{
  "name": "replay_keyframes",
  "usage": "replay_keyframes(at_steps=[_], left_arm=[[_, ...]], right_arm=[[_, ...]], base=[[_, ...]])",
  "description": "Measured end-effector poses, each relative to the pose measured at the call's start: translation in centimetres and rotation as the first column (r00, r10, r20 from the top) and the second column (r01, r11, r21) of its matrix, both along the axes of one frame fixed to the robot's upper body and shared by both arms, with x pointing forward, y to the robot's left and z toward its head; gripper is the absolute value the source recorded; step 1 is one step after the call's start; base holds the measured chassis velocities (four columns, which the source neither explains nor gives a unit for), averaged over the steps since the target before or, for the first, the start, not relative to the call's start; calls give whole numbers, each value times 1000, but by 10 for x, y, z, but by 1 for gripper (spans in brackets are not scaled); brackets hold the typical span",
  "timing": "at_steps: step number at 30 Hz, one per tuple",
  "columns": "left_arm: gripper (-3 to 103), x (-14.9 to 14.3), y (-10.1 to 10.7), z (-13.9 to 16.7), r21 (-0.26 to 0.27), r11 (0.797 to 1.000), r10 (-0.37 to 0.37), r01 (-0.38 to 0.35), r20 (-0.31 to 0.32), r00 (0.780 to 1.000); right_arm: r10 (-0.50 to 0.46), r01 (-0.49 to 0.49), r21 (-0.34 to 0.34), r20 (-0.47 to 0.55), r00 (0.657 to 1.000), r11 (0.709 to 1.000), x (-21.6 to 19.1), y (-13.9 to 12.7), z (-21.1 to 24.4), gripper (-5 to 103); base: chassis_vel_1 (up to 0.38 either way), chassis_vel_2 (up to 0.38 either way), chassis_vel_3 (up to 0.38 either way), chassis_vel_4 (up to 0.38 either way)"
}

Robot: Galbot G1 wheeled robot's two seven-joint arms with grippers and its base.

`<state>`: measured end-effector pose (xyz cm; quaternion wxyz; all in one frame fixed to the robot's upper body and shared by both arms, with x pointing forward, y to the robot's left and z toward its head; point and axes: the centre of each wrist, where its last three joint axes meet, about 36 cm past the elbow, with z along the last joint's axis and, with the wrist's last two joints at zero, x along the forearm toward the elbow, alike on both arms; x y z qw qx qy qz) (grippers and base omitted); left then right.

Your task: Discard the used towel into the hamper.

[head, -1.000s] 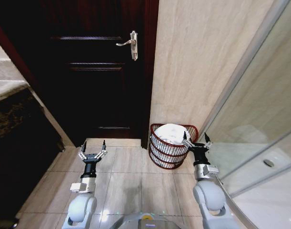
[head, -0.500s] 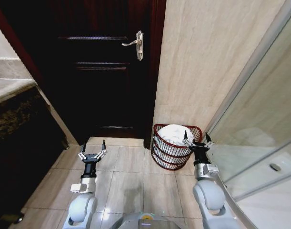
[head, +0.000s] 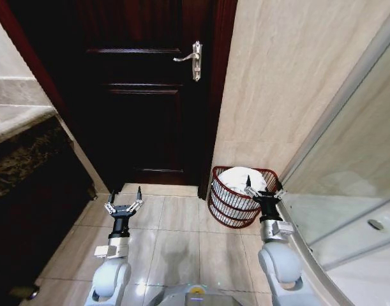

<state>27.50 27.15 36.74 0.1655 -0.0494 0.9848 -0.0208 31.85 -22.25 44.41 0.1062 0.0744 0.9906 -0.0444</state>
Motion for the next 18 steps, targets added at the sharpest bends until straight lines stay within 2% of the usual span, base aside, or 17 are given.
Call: replay_keyframes(at_steps=[4, 18], left_arm=[[100, -1, -1, 3, -1, 1000, 2, -2, -7, 1000], [100, -3, 2, 4, 26, 1000, -10, 10, -25, 1000]], right_arm=[[2, -2, 20, 6, 1000, 1000, 0, -1, 3, 100], [-12, 11, 30, 19, 1000, 1000, -4, -3, 3, 100]], base=[[0, 0, 0, 0], [0, 0, 0, 0]])
